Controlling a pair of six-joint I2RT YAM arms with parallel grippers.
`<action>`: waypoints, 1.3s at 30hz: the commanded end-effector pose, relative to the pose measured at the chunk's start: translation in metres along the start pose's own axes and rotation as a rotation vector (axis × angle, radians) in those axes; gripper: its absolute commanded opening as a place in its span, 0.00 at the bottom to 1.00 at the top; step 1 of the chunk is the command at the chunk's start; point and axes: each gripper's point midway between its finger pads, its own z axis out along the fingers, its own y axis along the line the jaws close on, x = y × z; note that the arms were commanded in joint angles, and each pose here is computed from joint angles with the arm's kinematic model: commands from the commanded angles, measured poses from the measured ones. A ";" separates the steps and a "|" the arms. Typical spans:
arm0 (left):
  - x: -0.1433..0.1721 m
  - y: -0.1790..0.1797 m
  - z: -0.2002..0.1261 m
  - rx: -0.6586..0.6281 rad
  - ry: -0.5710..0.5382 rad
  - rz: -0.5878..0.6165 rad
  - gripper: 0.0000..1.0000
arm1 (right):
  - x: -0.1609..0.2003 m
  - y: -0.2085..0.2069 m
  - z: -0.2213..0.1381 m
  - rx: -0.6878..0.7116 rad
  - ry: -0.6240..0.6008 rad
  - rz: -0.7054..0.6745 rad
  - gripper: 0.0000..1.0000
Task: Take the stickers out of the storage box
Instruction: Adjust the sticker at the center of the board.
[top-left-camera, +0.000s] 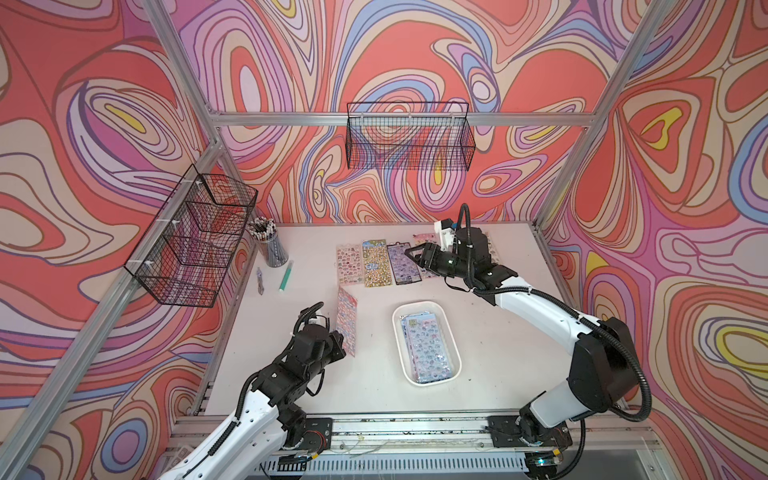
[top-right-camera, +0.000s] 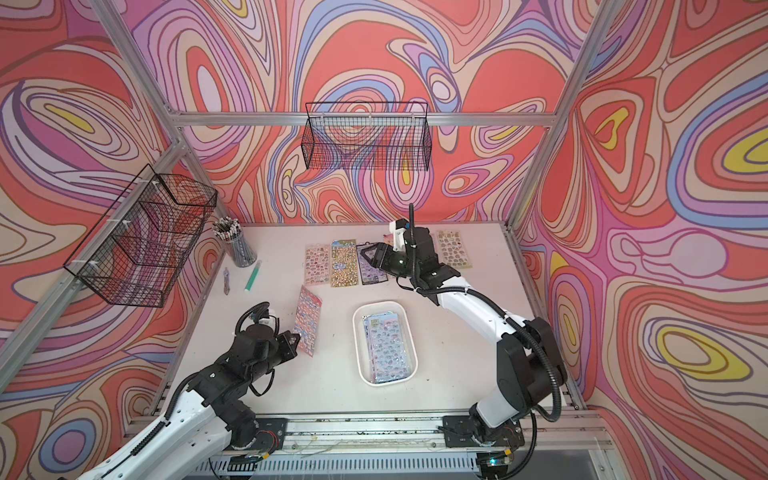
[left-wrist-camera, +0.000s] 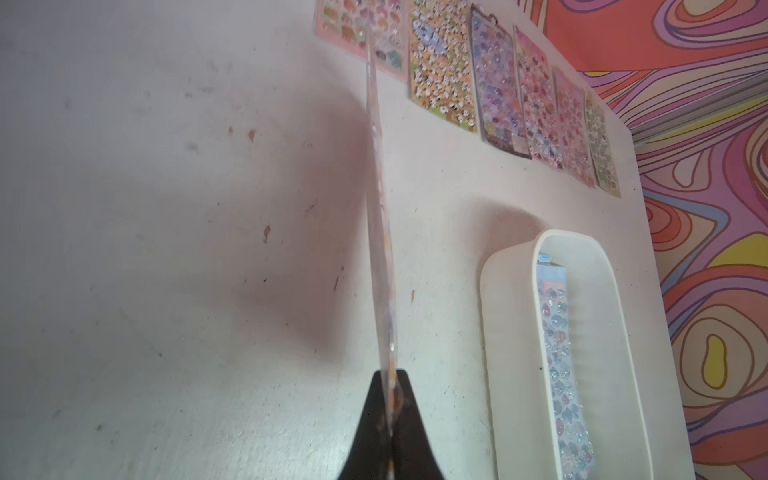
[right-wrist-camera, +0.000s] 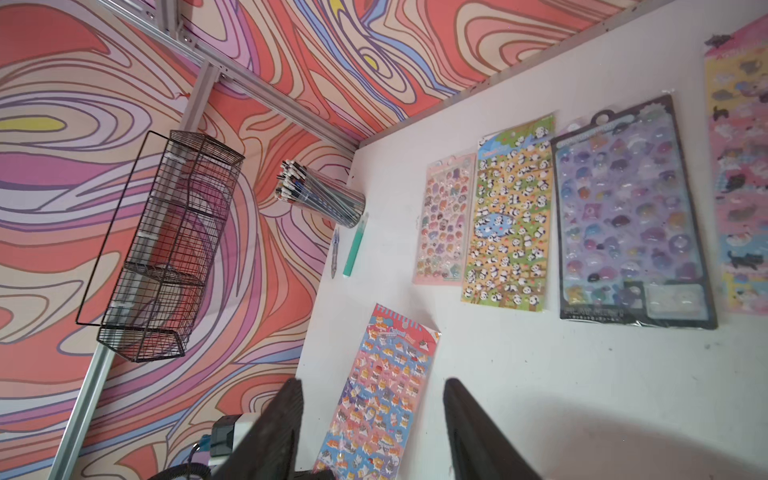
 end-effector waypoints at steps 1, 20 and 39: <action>0.002 -0.007 0.007 0.070 -0.007 -0.159 0.00 | -0.001 -0.005 -0.004 0.010 -0.015 -0.020 0.57; 0.016 0.039 0.038 -0.062 -0.056 -0.364 0.00 | 0.003 -0.012 -0.004 0.026 -0.015 -0.027 0.57; 0.004 0.034 0.066 -0.097 -0.024 -0.354 0.03 | 0.004 -0.016 -0.010 0.043 -0.018 -0.039 0.57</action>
